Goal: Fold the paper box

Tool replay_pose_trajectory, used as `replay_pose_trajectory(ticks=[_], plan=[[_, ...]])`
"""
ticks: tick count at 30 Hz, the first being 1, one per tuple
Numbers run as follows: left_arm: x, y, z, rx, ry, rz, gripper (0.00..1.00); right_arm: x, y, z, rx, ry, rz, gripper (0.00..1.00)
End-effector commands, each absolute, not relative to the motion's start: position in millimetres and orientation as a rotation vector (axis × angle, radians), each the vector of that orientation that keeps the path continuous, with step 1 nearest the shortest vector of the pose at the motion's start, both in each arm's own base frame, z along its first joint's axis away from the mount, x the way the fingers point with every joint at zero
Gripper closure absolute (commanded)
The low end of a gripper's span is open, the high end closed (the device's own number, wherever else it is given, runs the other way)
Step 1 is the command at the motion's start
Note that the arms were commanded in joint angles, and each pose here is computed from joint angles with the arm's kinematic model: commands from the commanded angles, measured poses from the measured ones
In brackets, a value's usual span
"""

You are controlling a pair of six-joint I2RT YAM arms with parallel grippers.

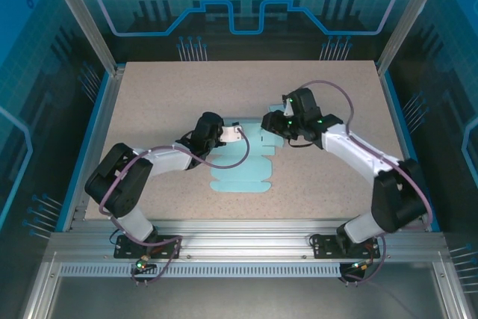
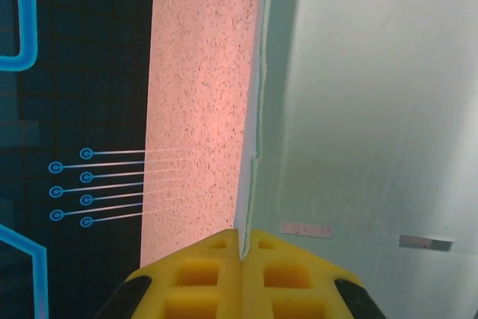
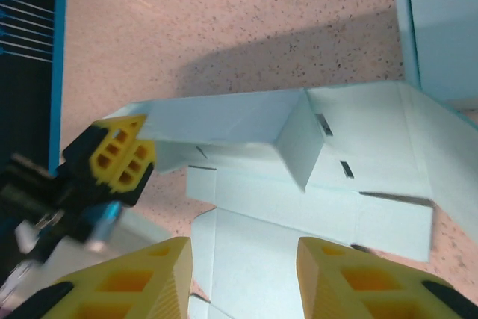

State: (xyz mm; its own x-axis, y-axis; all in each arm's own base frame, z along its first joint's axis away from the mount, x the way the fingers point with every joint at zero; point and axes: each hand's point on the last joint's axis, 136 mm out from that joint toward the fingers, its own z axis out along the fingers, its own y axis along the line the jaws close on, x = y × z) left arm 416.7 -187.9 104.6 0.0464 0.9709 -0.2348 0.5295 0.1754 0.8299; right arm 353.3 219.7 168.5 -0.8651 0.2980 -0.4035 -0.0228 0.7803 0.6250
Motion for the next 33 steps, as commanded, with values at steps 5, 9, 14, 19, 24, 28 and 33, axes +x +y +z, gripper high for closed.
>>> replay_pose_trajectory(ticks=[5,9,14,19,24,28,33], plan=[[419.1,-188.2,120.2,1.405,1.553,0.733,1.00,309.2,178.8,155.6,0.236,2.507,0.714,0.62],[418.7,-192.5,130.2,1.371,1.509,0.763,1.00,290.5,165.7,130.4,0.269,2.516,0.683,0.65],[415.0,-194.9,131.1,1.343,1.492,0.767,1.00,291.8,170.7,107.1,0.252,2.462,0.744,0.64],[411.7,-191.1,128.3,1.317,1.502,0.777,1.00,304.8,192.5,97.7,0.181,2.464,0.822,0.63],[407.1,-192.6,136.7,1.280,1.494,0.746,1.00,320.8,200.7,90.8,0.146,2.492,0.775,0.61],[404.8,-195.5,141.4,1.261,1.493,0.708,1.00,335.2,193.7,83.9,0.151,2.521,0.655,0.57],[405.7,-196.2,143.5,1.252,1.490,0.709,1.00,347.1,192.4,72.3,0.171,2.533,0.635,0.56]])
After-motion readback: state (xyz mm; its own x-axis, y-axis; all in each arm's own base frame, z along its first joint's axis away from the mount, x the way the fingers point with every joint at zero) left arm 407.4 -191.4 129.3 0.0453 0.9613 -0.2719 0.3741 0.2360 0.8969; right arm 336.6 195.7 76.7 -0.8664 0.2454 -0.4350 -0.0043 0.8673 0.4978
